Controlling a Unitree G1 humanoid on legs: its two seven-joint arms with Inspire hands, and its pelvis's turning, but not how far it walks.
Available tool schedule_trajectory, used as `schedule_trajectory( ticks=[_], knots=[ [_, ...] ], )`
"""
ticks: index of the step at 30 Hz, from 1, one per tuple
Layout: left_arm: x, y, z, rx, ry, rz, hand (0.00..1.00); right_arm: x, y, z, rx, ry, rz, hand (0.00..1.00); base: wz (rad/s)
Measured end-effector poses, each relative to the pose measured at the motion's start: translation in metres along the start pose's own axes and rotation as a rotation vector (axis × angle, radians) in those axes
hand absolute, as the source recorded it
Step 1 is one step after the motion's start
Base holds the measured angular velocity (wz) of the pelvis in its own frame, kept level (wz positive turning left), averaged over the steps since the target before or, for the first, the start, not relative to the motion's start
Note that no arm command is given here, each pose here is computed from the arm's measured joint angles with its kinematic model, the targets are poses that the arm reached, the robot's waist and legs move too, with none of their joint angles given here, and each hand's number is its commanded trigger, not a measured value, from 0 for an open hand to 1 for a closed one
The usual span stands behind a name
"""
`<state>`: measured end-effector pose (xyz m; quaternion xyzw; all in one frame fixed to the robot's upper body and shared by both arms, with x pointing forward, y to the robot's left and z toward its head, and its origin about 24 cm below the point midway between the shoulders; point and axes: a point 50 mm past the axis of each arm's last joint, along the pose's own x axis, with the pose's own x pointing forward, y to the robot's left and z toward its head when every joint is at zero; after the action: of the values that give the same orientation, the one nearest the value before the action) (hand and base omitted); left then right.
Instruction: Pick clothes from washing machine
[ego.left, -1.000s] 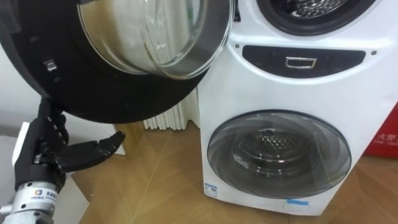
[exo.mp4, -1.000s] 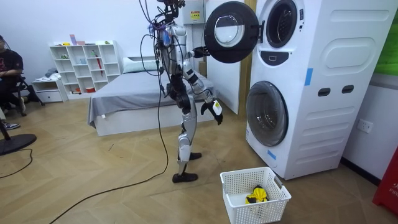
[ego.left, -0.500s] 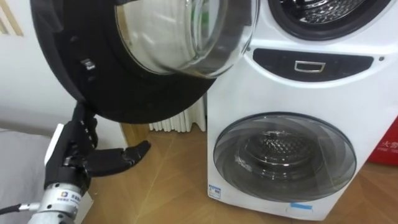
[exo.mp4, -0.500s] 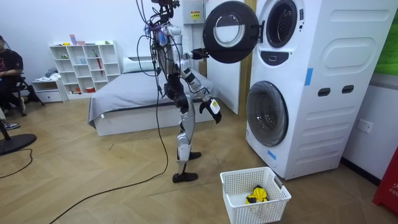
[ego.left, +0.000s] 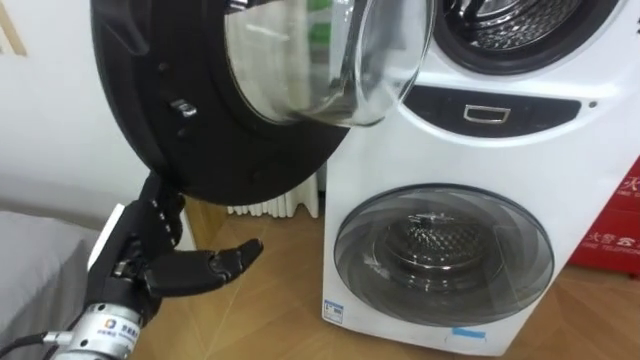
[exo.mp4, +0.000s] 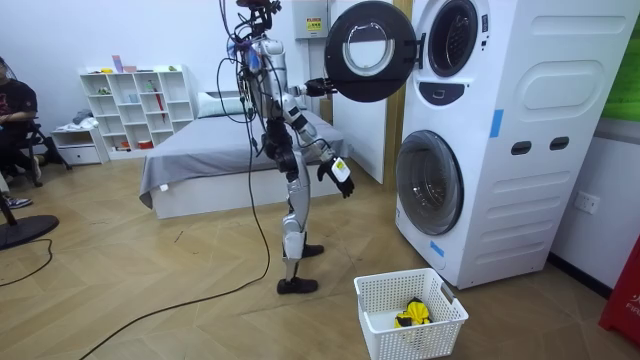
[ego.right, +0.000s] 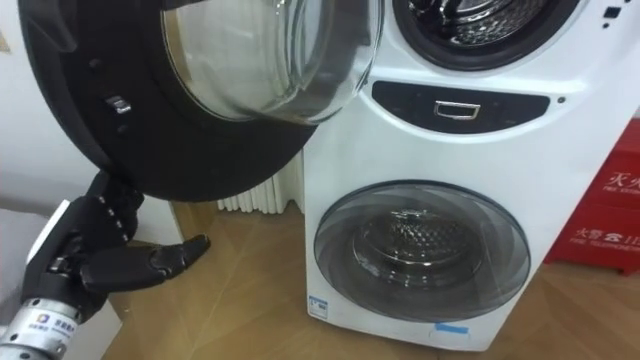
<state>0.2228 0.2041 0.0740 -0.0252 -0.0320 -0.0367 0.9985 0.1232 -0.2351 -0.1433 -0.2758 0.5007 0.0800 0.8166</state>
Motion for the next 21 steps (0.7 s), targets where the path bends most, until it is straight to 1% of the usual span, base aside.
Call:
schedule_trajectory(
  ticks=[2,13,16,19,21],
  knots=[
    [0.000,0.003,0.001,0.005,-0.002,-0.005,0.00,0.000,0.000,-0.001,0.002,0.002,0.001,0.00,-0.10],
    [-0.001,-0.003,0.007,0.008,-0.016,-0.068,0.00,0.000,0.002,0.000,0.001,0.001,0.009,0.00,0.01],
    [-0.003,-0.007,0.011,0.007,-0.033,-0.103,0.00,0.000,0.002,0.000,0.022,0.000,0.010,0.00,0.00],
    [-0.003,-0.016,0.016,0.004,-0.058,-0.157,0.00,0.000,0.004,-0.001,0.031,0.000,0.015,0.00,0.00],
    [-0.004,-0.027,0.016,-0.030,-0.062,-0.224,0.00,0.000,0.005,-0.001,0.042,-0.002,0.015,0.00,-0.05]
  ],
)
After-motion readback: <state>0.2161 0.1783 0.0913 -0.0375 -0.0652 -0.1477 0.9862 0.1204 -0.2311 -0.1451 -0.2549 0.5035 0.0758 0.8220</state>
